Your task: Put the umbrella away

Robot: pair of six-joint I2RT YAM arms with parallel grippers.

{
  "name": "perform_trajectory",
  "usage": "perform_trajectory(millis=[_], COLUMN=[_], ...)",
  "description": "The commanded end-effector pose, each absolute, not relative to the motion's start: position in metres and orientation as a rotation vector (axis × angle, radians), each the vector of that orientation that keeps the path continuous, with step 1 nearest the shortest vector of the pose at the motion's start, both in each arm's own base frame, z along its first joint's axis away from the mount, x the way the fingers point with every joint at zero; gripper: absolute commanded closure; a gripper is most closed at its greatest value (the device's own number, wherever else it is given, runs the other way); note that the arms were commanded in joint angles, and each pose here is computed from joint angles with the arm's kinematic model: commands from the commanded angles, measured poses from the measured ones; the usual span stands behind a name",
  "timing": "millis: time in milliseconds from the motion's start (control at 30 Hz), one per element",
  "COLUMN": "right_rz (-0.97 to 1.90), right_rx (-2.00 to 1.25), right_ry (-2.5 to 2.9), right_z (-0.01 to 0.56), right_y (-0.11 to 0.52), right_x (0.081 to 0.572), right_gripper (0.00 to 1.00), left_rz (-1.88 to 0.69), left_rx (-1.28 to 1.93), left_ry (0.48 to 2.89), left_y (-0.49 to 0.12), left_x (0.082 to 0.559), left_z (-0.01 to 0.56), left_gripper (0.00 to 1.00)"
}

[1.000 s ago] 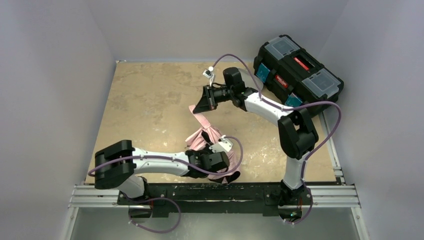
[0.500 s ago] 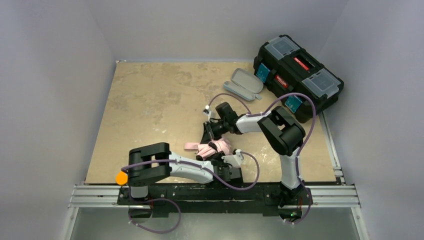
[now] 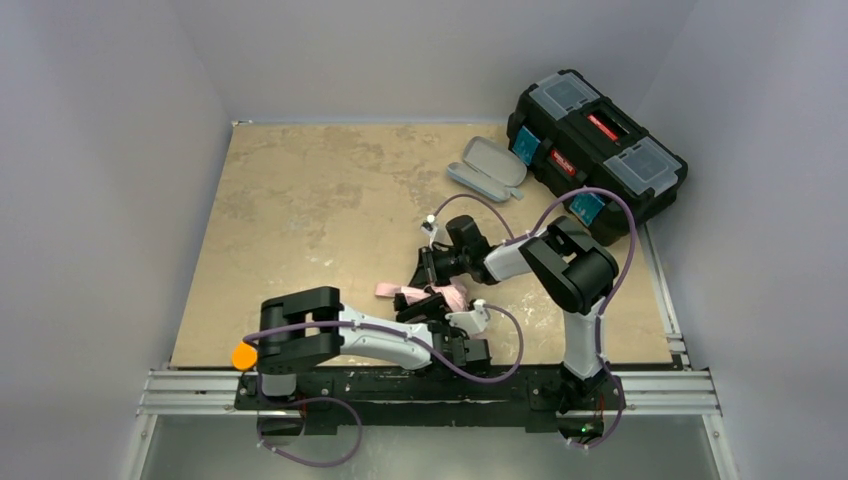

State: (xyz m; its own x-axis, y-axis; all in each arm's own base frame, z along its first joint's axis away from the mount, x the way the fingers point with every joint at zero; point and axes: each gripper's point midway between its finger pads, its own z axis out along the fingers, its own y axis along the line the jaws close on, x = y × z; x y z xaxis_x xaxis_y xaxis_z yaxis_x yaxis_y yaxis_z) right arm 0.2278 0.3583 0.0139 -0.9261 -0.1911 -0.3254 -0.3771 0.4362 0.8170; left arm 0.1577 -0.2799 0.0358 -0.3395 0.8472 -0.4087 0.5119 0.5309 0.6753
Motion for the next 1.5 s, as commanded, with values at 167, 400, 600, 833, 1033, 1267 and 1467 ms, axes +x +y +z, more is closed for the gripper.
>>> perform_trajectory(millis=[167, 400, 600, 833, 1033, 1267, 1467], right_rz=[1.443, 1.451, 1.454, 1.461, 1.460, 1.458, 1.467], right_rx=[-0.543, -0.559, -0.579, -0.596, -0.599, -0.604, -0.599], right_ry=[2.536, 2.518, 2.500, 2.488, 2.487, 2.490, 2.498], right_z=[-0.001, 0.002, 0.007, 0.011, 0.013, 0.013, 0.011], right_y=[0.350, 0.354, 0.358, 0.358, 0.358, 0.357, 0.359], right_x=[0.218, 0.222, 0.226, 0.226, 0.226, 0.225, 0.225], right_gripper=[1.00, 1.00, 1.00, 1.00, 1.00, 1.00, 1.00], left_rz=[0.523, 0.314, 0.107, -0.219, -0.353, -0.403, -0.363], left_rx=[1.231, 1.243, 1.240, 1.183, 1.183, 1.139, 1.083], left_ry=[2.127, 2.141, 2.146, 2.213, 2.283, 2.400, 2.446], left_y=[-0.264, -0.267, -0.264, -0.267, -0.291, -0.300, -0.301], left_x=[0.137, 0.127, 0.124, 0.149, 0.151, 0.140, 0.139], left_z=[0.069, 0.121, 0.154, 0.147, 0.114, 0.052, 0.010], left_gripper=[0.10, 0.02, 0.00, 0.00, 0.00, 0.01, 0.33])
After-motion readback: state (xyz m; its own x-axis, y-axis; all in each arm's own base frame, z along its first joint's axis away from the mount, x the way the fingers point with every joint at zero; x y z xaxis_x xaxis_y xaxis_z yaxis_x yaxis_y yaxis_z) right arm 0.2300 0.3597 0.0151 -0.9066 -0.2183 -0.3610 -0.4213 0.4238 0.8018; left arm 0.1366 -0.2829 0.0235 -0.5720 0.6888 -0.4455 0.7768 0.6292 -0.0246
